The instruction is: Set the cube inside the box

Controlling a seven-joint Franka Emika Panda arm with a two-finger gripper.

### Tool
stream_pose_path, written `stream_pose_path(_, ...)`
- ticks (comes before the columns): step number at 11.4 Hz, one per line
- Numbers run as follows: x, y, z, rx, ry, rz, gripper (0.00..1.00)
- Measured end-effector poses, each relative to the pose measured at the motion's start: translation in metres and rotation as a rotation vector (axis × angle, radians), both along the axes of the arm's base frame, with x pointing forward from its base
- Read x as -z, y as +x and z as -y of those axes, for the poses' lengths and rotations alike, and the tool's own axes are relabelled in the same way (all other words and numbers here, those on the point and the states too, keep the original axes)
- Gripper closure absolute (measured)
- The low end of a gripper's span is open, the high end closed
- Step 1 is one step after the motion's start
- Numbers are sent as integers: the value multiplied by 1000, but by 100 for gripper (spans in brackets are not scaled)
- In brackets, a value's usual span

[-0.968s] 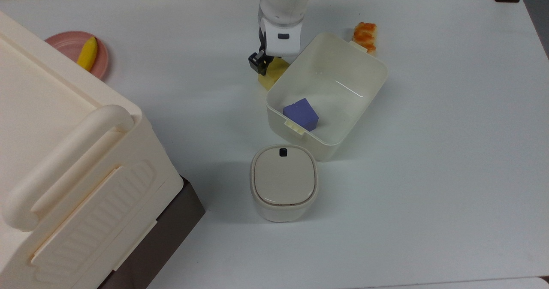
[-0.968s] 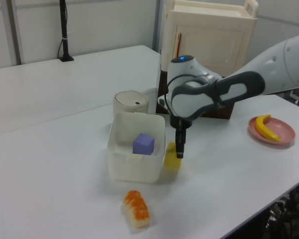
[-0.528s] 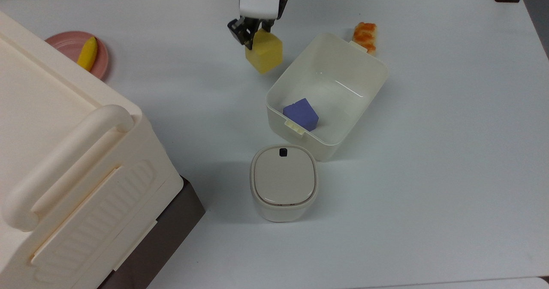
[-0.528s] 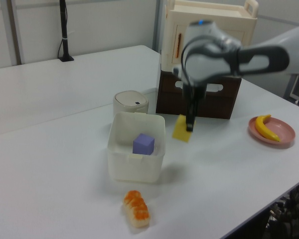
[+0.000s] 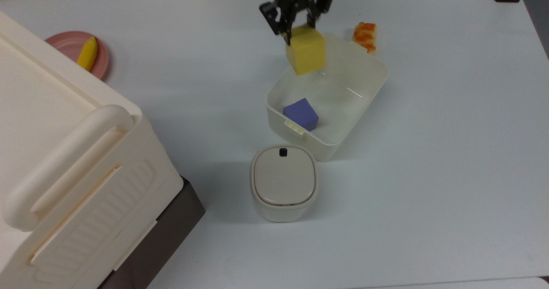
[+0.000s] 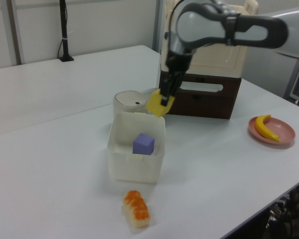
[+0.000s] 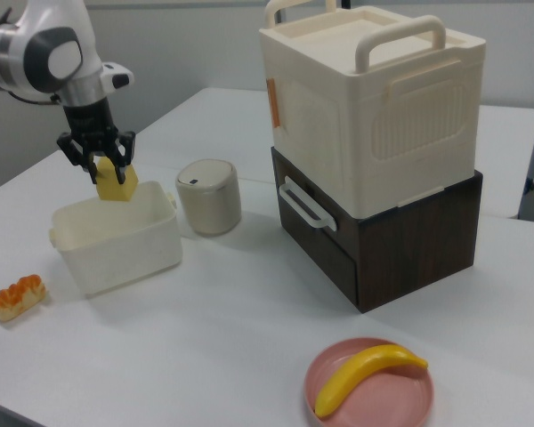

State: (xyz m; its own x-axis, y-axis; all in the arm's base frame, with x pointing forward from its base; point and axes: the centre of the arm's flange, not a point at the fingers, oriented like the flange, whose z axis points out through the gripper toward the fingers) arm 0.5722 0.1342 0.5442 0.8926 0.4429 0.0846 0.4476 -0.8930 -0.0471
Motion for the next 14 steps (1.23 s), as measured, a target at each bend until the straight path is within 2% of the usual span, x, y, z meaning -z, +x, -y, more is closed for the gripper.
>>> stream_pose_path(2,43,19,-34,27,-7,-24,51)
stream_pose_path(4,88,31,-53,53,-46,-56,48)
stream_pose_path(5,102,34,-60,61,-58,-70,35)
stream_pose_path(7,101,35,-65,84,-58,-67,2)
stream_pose_path(9,79,34,-63,127,-58,-43,0)
stream_pose_path(11,47,24,-54,194,-86,-28,0)
stream_pose_path(14,19,14,-14,320,-116,-52,0)
